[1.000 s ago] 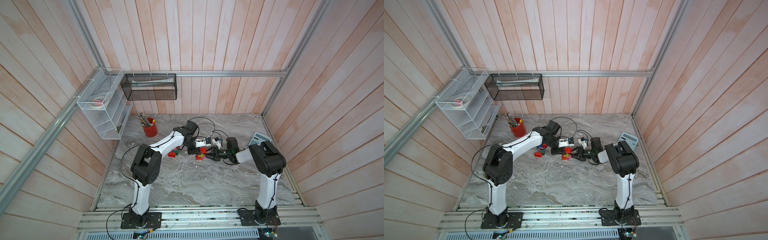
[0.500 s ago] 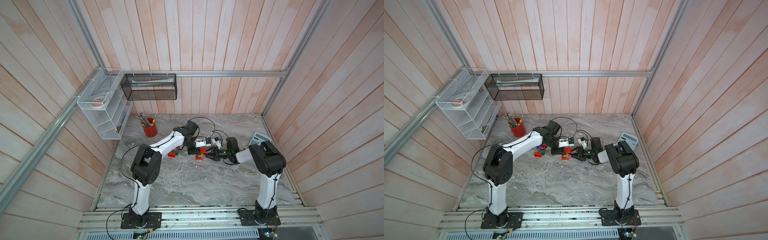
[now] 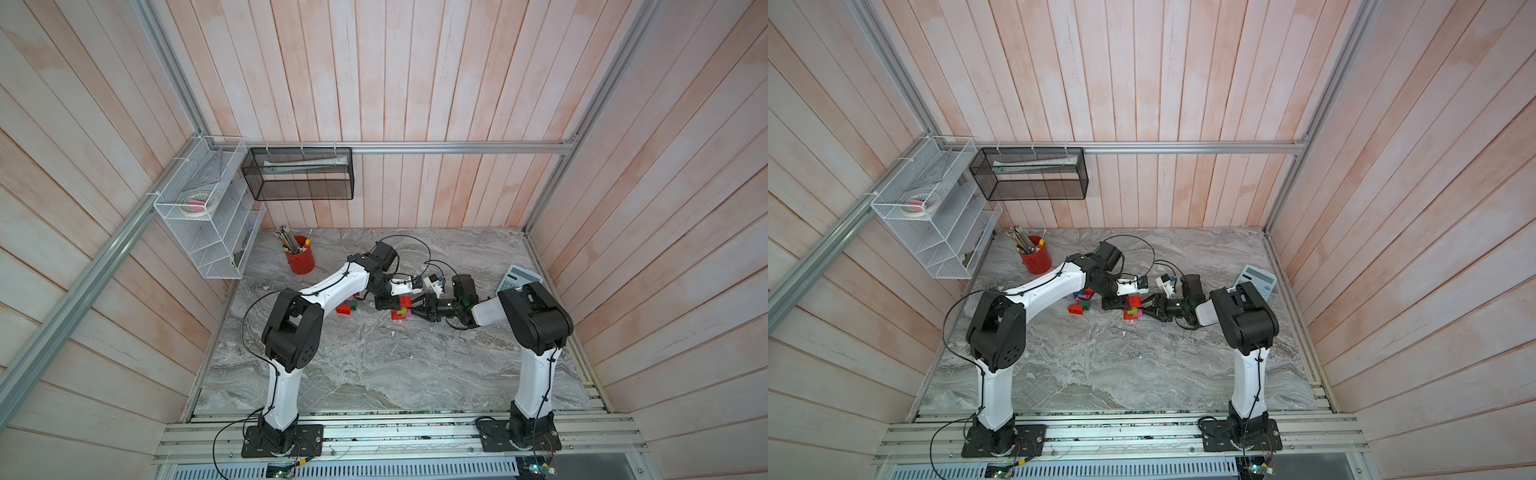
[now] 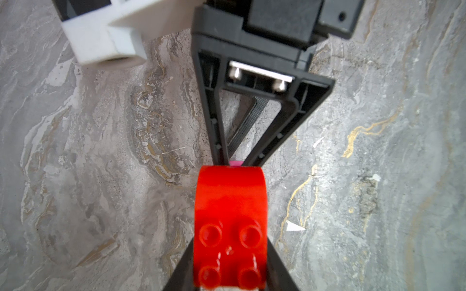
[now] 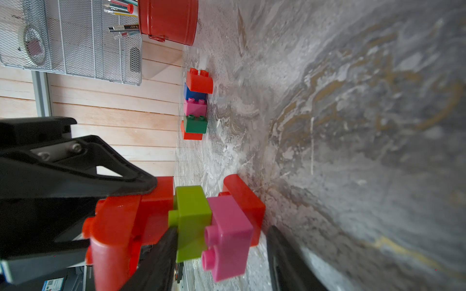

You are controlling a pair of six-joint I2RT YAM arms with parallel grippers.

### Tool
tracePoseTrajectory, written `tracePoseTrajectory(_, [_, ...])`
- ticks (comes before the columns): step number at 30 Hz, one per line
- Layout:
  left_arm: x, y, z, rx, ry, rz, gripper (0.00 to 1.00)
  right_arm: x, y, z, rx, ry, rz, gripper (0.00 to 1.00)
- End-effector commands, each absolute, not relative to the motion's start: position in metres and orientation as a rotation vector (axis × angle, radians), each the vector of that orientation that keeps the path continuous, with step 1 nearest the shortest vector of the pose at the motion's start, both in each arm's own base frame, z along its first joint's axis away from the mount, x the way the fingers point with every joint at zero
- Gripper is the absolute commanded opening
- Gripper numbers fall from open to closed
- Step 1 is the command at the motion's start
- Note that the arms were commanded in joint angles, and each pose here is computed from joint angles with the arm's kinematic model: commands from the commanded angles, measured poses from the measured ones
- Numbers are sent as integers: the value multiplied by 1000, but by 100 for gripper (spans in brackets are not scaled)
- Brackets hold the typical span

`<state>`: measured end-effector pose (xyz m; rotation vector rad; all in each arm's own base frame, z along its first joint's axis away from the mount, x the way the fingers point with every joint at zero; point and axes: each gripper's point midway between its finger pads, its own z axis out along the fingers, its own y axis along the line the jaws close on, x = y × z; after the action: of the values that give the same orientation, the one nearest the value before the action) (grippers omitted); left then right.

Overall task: Assemble the letter s with lego
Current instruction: Assemble the lego brick with the lego brick.

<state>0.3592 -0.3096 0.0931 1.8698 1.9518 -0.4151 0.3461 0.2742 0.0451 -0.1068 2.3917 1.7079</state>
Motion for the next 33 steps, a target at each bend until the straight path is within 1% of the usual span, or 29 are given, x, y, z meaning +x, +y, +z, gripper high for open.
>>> tracePoseTrajectory(1, [358, -293, 65, 1896, 2064, -368, 26, 328, 267, 6, 22, 2562, 1620, 57])
tracePoseTrajectory(9, [358, -293, 55, 1907, 2084, -356, 26, 329, 270, 4, 8, 2585, 1585, 57])
tracePoseTrajectory(16, [359, -295, 58, 1895, 2077, -361, 28, 329, 273, 12, -5, 2543, 1646, 57])
tracePoseTrajectory(20, [364, -301, 74, 1861, 2049, -386, 32, 330, 276, 23, -41, 2501, 1688, 58])
tracePoseTrajectory(28, [369, -307, 101, 1814, 2000, -421, 50, 331, 275, 37, -72, 2451, 1728, 59])
tracePoseTrajectory(33, [367, -308, 104, 1807, 1994, -455, 53, 331, 271, 41, -69, 2439, 1726, 62])
